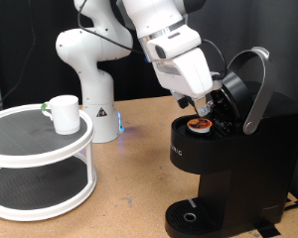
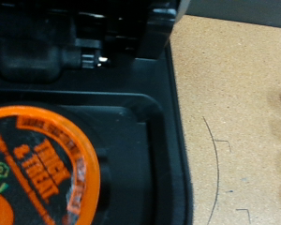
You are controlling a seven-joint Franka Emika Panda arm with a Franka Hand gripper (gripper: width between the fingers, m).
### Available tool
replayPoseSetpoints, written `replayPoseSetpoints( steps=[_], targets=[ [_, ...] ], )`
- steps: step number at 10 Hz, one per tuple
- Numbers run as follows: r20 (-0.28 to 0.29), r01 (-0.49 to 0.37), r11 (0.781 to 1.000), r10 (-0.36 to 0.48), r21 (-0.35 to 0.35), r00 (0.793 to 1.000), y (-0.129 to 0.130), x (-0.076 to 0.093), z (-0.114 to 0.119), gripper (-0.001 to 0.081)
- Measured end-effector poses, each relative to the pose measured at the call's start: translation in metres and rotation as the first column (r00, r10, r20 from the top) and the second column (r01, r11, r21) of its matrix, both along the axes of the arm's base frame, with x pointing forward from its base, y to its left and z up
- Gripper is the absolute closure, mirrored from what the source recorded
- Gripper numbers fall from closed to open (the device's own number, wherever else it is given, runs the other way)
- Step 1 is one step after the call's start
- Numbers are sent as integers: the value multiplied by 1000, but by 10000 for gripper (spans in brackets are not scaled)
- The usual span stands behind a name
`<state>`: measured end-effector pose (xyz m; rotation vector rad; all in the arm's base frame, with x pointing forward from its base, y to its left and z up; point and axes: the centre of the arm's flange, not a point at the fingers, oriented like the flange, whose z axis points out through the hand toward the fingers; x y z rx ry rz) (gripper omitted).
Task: Make a cup of coffee with the keurig machine
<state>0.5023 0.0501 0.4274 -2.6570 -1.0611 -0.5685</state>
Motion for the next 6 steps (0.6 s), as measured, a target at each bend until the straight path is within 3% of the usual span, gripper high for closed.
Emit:
replayPoseSetpoints(
  steps=[3, 6],
  targets=[
    [-97, -56, 998, 55, -7, 994, -7, -3, 18, 3],
    [-96, -57, 998, 60, 34, 994, -20, -3, 64, 3]
  ],
)
